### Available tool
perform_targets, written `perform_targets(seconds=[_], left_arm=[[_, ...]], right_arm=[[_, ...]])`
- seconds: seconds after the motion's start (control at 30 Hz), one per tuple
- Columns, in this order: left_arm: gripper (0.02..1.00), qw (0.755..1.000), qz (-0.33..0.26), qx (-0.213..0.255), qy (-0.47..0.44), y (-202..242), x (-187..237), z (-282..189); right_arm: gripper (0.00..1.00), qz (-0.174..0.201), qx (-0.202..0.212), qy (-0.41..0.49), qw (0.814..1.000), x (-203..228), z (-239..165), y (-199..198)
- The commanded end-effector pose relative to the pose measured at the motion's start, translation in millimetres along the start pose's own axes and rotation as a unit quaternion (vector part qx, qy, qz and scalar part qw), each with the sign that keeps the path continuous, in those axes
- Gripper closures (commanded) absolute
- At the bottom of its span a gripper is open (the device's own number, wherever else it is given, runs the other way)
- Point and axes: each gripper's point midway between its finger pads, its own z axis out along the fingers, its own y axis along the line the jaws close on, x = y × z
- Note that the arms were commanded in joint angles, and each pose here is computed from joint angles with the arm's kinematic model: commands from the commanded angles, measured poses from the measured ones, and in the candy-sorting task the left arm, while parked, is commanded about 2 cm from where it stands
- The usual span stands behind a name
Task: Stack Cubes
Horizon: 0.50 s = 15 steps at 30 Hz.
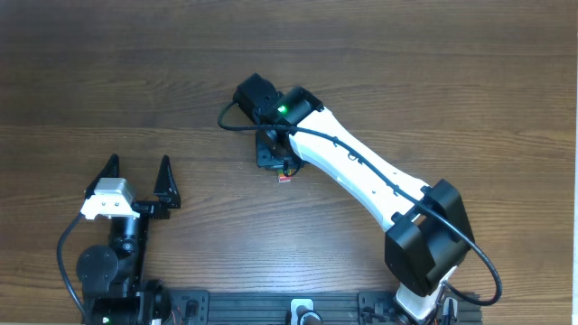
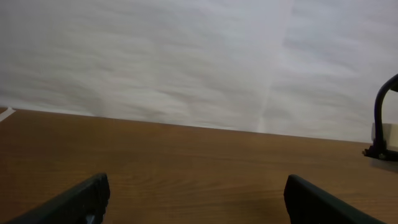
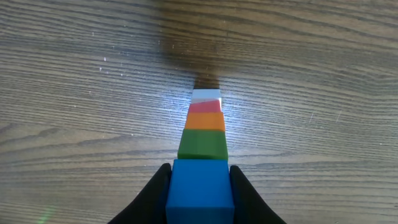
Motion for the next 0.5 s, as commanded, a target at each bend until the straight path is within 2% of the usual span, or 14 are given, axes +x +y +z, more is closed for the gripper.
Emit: perform_targets(seconds=[0.03,0.5], left_arm=[[0.112,1.0,0.009,0.001,-0.003,0.2,0.2,-0.3],[0.112,1.0,0.009,0.001,-0.003,0.2,0.2,-0.3]], right_arm=[[0.818,0.0,0.0,0.001,1.0,-1.9,4.8,5.1],[0.794,0.0,0.003,-0.001,1.0,-2.5,4.8,3.9]])
